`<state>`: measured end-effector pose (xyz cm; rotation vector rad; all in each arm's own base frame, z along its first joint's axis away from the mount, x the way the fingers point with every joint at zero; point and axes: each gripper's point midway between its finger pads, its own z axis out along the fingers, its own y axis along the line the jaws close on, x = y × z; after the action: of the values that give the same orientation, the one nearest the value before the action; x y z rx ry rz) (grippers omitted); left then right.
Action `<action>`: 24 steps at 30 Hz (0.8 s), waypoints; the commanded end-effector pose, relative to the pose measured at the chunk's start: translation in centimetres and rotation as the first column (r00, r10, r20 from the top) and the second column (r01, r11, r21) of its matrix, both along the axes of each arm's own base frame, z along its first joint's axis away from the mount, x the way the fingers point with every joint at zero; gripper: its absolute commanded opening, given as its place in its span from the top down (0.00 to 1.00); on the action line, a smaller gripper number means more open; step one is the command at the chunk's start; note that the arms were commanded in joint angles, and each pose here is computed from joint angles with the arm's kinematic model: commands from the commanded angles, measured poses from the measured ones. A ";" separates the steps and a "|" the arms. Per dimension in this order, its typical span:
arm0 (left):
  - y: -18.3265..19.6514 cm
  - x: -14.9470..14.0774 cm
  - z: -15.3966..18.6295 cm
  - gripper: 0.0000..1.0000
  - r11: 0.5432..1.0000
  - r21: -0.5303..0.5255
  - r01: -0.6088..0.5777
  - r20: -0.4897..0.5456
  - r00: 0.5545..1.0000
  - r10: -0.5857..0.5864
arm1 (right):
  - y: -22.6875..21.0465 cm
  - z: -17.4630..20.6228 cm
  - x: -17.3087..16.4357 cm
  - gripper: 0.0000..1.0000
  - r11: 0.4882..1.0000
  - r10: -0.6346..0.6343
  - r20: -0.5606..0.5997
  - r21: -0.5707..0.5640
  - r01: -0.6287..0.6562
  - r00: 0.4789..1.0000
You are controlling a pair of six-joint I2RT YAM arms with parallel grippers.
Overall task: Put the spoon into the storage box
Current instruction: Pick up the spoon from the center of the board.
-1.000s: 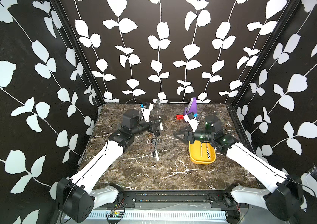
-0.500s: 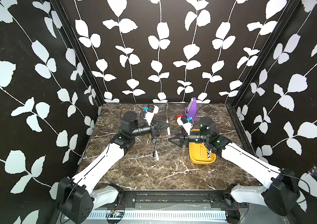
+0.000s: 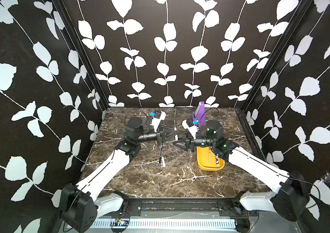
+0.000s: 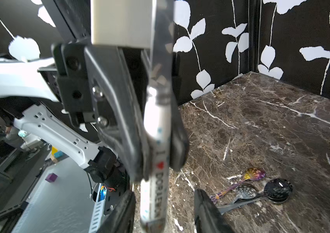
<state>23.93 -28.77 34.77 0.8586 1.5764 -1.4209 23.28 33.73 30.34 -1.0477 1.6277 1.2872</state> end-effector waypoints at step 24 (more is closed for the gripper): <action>1.9 1.4 -3.1 0.28 0.977 0.077 -0.197 -0.032 0.979 0.200 | -0.9 -1.3 2.9 1.00 0.983 -0.169 -0.077 -0.088 0.162 0.983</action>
<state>24.50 -28.25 32.39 0.7801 1.6489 -1.3902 24.60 33.70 28.24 -0.9610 1.7701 1.2628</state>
